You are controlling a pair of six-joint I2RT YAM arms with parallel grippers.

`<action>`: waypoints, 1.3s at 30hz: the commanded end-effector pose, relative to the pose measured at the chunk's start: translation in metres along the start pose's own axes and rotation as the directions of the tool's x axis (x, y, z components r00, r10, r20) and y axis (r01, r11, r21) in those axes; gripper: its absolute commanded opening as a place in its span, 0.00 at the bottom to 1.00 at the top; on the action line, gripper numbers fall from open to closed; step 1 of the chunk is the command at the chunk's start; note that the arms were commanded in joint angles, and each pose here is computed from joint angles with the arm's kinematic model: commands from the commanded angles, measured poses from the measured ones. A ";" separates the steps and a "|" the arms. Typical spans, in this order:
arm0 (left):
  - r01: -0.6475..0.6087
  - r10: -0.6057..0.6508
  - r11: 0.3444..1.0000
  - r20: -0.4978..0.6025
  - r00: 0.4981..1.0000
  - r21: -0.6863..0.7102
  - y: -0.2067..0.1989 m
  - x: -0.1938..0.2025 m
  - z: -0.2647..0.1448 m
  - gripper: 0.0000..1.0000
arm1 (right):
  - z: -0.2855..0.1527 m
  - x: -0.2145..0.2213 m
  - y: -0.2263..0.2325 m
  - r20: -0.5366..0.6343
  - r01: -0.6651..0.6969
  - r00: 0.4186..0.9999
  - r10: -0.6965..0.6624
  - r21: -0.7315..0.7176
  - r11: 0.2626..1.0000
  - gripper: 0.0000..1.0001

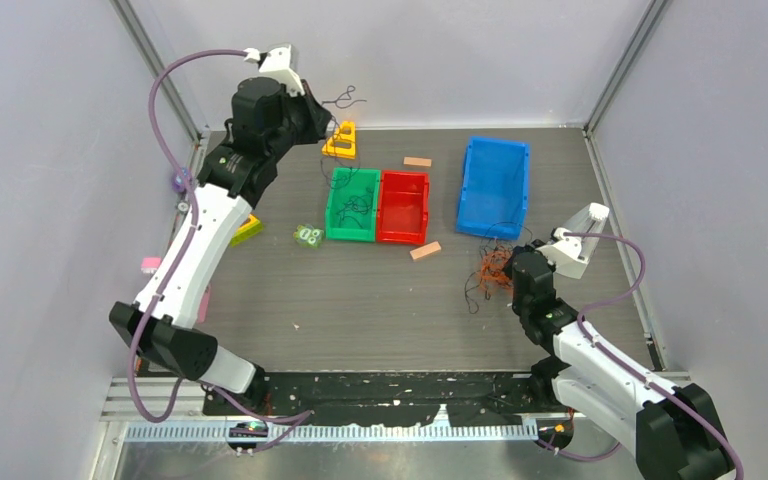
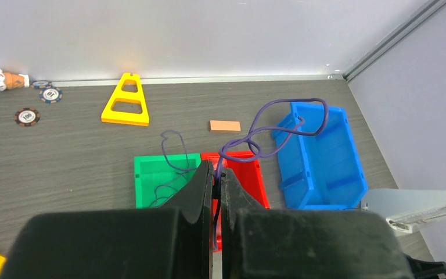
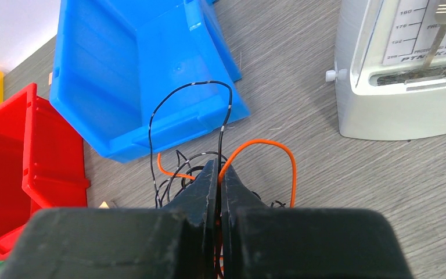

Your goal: Untangle the cables

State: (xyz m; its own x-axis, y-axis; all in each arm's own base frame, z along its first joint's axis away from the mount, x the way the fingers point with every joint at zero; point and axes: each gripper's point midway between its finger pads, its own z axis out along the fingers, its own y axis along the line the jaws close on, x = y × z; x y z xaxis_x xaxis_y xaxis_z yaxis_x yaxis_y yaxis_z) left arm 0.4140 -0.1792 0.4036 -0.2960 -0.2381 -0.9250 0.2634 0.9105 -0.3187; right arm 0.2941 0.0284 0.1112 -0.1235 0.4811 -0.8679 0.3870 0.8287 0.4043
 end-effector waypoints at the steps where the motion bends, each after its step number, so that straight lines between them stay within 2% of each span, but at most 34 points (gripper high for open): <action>1: 0.001 -0.002 1.000 0.038 0.999 0.029 -0.007 -0.015 0.013 0.00 | 0.002 -0.011 0.007 0.039 -0.022 0.999 0.023 -0.017 1.000 0.06; 21: 0.006 -0.015 0.998 -0.149 0.989 -0.061 0.032 0.082 0.066 0.00 | 0.003 -0.009 0.006 0.035 -0.019 0.999 0.019 -0.017 1.000 0.05; 31: -0.055 0.035 0.994 -0.203 0.979 -0.096 0.045 0.096 0.045 0.00 | 0.003 -0.008 0.008 0.031 -0.019 0.999 0.020 -0.023 1.000 0.05; 39: -0.098 0.083 0.992 -0.180 0.980 -0.074 0.045 0.091 0.019 0.00 | 0.003 -0.007 0.009 0.023 -0.018 1.000 0.018 -0.029 0.999 0.05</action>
State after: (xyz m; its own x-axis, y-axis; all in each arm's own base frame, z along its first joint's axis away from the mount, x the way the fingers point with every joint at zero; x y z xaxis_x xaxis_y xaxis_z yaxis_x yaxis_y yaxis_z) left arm 0.4248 -0.1760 0.2615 -0.5299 -0.1003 -0.8421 0.1925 0.9529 -0.2345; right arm 0.2953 0.0312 0.1092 -0.1353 0.4802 -0.8666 0.3778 0.8336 0.4029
